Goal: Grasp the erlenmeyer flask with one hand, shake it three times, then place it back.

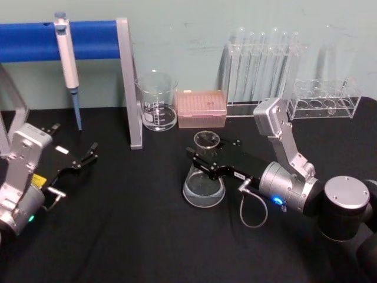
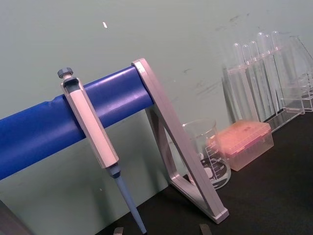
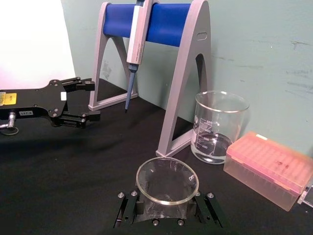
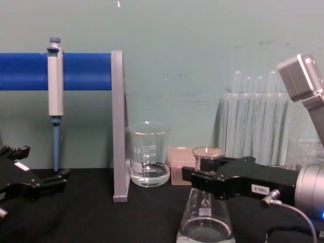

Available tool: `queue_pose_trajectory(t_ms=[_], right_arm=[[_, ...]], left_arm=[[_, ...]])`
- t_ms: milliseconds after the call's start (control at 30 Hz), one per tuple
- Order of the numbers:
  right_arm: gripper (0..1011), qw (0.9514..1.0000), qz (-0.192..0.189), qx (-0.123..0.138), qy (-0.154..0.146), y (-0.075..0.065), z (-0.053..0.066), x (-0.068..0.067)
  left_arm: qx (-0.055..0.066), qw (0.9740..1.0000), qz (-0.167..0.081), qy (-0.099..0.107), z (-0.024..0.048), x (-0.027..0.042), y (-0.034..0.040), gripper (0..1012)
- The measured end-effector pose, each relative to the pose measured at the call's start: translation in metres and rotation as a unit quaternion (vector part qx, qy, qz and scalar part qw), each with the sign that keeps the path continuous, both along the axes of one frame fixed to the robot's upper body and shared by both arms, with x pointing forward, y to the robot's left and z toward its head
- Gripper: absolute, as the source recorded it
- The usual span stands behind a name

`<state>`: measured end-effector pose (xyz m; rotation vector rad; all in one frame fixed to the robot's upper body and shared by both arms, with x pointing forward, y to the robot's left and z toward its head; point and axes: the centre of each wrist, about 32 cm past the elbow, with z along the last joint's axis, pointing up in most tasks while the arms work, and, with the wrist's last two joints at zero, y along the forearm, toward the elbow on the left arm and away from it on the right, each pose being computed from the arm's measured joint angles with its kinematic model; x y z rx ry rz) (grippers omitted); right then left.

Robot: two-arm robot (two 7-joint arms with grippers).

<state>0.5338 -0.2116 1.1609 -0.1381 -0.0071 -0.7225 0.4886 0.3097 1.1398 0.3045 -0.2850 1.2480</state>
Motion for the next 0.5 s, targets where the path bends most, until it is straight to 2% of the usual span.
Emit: queue_pose_trajectory(t_ms=[500], right_arm=[[457,1.0000,0.000,0.000,0.000,0.0000,0.0001,0.0001]], left_arm=[[0.000,1.0000,0.000,0.000,0.0000,0.0000,0.0000,1001]])
